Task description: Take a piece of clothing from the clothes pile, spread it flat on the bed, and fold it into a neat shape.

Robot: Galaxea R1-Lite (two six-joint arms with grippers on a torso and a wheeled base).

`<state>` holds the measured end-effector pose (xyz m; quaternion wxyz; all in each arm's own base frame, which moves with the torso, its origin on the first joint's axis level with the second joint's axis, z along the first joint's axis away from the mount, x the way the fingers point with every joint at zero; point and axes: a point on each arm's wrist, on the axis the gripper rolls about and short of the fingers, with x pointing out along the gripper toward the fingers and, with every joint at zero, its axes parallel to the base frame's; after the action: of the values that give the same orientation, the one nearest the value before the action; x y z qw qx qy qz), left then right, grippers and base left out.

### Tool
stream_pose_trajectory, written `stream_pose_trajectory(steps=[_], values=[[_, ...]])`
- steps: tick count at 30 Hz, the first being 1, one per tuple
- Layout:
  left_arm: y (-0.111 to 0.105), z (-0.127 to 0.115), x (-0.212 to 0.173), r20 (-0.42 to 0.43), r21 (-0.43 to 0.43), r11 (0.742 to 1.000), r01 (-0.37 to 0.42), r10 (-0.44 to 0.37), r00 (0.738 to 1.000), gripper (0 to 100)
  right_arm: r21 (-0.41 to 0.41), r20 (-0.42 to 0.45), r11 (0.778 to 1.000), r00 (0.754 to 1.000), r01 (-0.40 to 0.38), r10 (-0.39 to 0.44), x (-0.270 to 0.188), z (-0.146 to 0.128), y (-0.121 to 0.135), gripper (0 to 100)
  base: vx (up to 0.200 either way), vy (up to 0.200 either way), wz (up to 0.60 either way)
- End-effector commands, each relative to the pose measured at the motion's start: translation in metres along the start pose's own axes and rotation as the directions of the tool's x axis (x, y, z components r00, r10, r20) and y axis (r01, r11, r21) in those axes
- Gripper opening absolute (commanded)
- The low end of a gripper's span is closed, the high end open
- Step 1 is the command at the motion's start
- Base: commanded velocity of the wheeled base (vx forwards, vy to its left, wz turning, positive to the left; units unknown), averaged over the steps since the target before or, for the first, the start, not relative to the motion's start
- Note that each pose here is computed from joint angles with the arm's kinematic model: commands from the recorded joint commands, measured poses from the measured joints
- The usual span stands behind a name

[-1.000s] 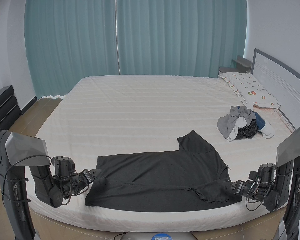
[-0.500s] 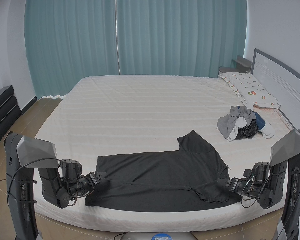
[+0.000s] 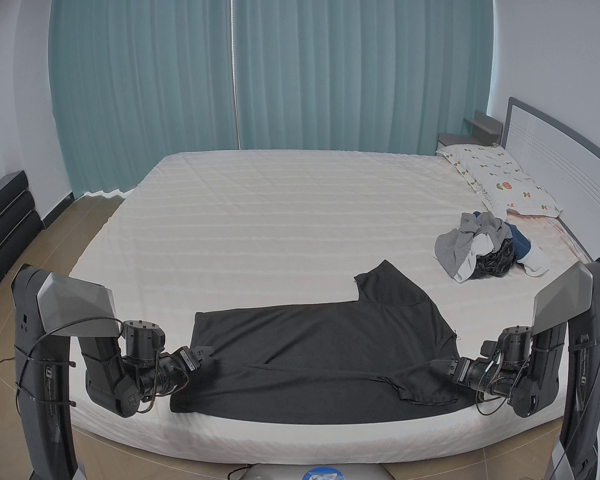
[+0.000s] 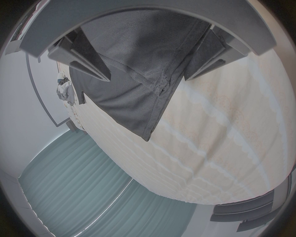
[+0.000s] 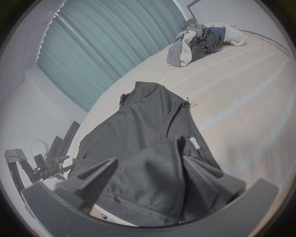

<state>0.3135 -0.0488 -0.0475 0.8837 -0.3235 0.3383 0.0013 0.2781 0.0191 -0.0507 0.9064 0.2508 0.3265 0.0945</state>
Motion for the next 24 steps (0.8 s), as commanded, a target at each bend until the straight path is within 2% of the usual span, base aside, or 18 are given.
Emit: stream_pose_trajectory(steps=[1,13,24], values=[[0.0,0.0,0.0,-0.001,-0.001,1.0,-0.001,0.001,1.0,100,0.006,-0.006,1.0,1.0,0.009,-0.009,0.005,-0.003,-0.005,0,0.0,0.0,0.0],[0.001,-0.001,0.0,0.0,-0.001,1.0,-0.004,0.004,1.0,100,0.023,0.054,0.999,0.998,0.025,-0.027,0.005,0.01,-0.015,0,0.0,0.0,0.0],[0.001,-0.001,0.0,0.0,-0.001,1.0,-0.004,0.004,1.0,100,0.023,0.069,0.999,0.997,0.024,-0.025,0.006,0.013,-0.017,0,0.0,0.0,0.0]])
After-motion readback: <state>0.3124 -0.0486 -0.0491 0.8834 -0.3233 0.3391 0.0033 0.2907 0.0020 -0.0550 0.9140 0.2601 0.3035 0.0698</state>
